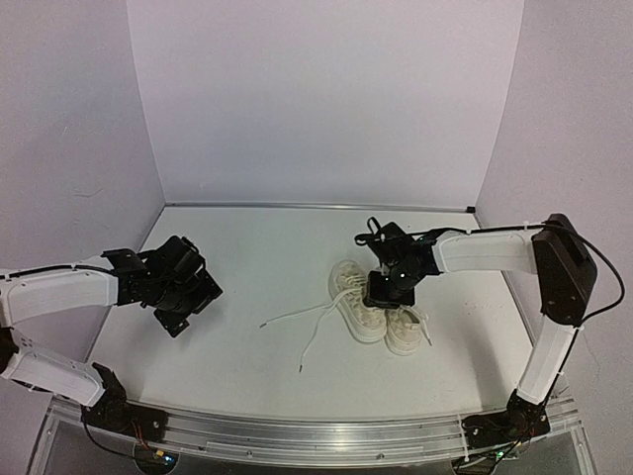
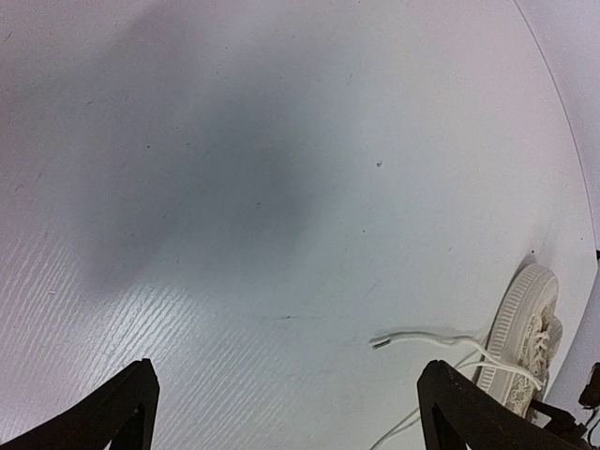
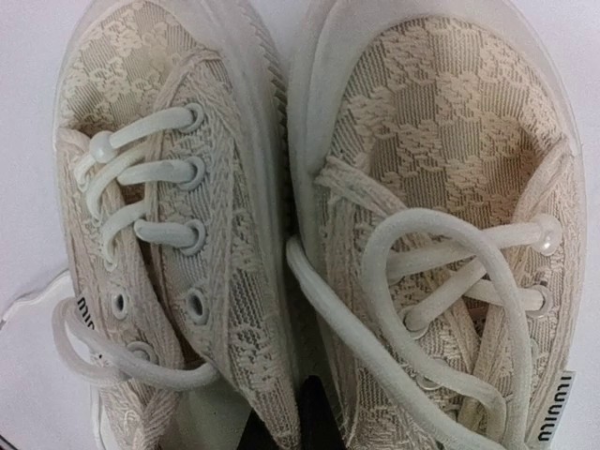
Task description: Tie the shoes
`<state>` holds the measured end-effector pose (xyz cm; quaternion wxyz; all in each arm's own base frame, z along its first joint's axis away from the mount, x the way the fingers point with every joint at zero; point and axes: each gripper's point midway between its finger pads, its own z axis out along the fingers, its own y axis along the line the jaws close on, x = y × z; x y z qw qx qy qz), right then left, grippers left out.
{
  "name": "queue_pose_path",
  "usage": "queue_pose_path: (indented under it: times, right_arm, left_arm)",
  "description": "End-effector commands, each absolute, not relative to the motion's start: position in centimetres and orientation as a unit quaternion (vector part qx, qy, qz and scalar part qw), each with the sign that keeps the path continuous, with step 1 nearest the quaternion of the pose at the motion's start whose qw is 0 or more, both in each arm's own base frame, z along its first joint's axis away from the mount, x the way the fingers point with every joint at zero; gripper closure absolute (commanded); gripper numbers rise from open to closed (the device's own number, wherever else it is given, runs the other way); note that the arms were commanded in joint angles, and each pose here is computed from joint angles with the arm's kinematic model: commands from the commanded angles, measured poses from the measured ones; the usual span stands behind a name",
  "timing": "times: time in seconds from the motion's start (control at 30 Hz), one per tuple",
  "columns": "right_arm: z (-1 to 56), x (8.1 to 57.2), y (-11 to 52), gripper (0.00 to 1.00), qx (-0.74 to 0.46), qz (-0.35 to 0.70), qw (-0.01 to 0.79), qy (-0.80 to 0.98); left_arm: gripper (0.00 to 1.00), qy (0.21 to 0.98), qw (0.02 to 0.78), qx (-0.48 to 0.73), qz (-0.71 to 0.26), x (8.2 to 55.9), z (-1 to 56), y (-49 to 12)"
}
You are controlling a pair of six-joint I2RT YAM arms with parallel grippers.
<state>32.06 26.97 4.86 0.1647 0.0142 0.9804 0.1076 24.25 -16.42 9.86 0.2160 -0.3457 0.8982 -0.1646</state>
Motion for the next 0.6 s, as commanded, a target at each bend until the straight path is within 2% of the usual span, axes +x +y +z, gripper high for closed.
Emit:
queue_pose_path:
  times: [0.0,0.2,0.57]
  right_arm:
    - [6.6,32.8,24.3,1.00,0.055,0.086,0.195,0.975]
    - [8.3,31.7,32.0,1.00,-0.017,0.165,0.193,0.967]
    - [7.8,30.3,41.6,1.00,-0.022,0.231,0.157,0.960]
  left_arm:
    - [0.01,0.899,0.233,-0.315,-0.197,26.2,11.8,-18.4]
    - [0.01,0.927,0.216,-0.230,-0.203,27.3,11.7,-21.2]
    - [0.01,0.965,0.161,-0.086,-0.186,27.2,9.6,-23.8]
